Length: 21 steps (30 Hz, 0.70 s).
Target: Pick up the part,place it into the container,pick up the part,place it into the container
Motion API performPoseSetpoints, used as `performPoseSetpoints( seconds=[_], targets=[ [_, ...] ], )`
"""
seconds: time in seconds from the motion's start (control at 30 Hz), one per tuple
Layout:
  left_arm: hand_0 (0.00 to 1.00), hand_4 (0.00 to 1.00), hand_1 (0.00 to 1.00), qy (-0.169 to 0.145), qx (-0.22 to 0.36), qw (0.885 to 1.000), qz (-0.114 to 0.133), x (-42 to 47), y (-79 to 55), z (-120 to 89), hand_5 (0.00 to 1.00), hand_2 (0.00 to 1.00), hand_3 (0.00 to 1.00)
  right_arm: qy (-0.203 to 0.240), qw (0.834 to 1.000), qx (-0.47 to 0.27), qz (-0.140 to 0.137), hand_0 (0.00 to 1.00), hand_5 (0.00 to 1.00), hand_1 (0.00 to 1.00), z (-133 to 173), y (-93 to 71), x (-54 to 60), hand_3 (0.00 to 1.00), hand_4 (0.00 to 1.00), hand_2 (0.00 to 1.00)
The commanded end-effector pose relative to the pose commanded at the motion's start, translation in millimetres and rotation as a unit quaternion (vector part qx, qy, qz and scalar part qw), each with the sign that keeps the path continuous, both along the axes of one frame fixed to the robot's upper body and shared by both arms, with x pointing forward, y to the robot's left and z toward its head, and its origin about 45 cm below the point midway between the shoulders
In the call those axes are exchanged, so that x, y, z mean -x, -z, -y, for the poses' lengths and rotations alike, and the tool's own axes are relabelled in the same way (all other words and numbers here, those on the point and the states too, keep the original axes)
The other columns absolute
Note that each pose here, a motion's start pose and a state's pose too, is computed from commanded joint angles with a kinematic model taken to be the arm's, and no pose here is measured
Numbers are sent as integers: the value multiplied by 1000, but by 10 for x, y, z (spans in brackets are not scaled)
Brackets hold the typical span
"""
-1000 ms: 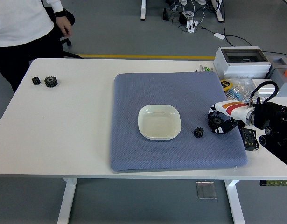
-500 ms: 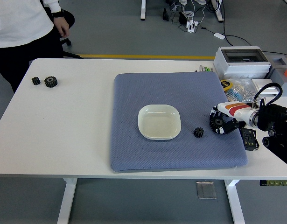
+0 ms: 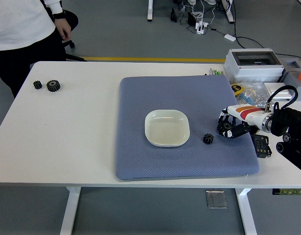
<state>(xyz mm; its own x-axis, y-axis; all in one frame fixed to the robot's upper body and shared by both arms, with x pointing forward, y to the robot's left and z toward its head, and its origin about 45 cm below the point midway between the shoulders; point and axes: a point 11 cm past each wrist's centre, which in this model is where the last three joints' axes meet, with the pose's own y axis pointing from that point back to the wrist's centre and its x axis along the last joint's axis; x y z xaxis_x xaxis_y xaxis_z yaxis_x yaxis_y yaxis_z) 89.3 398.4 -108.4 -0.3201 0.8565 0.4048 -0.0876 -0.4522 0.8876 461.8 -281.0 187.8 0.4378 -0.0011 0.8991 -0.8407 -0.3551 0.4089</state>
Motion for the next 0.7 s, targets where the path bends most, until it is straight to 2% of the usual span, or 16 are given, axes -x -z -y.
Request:
performPoseSetpoints(
  seconds=[0.23, 0.37, 0.63, 0.7],
  targets=[
    [621, 647, 593, 0, -1, 1000, -4, 24, 2, -9, 569, 652, 559, -4, 1000, -11, 4, 199, 335, 408, -83, -48, -23, 504, 670, 519],
    [622, 647, 593, 0, -1, 1000, -4, 36, 2, -16, 568, 652, 558, -19, 999, -21, 15, 199, 361, 410, -201, -143, -25, 505, 664, 523],
    [623, 647, 593, -1, -3, 1000, -8, 78, 8, -20, 568, 653, 559, -76, 994, -54, 53, 194, 365, 412, -709, -473, 6, 506, 661, 524],
    [623, 647, 593, -1, -3, 1000, -9, 87, 9, -23, 568, 653, 559, -86, 993, -58, 56, 194, 365, 412, -808, -512, 23, 506, 661, 524]
  ],
)
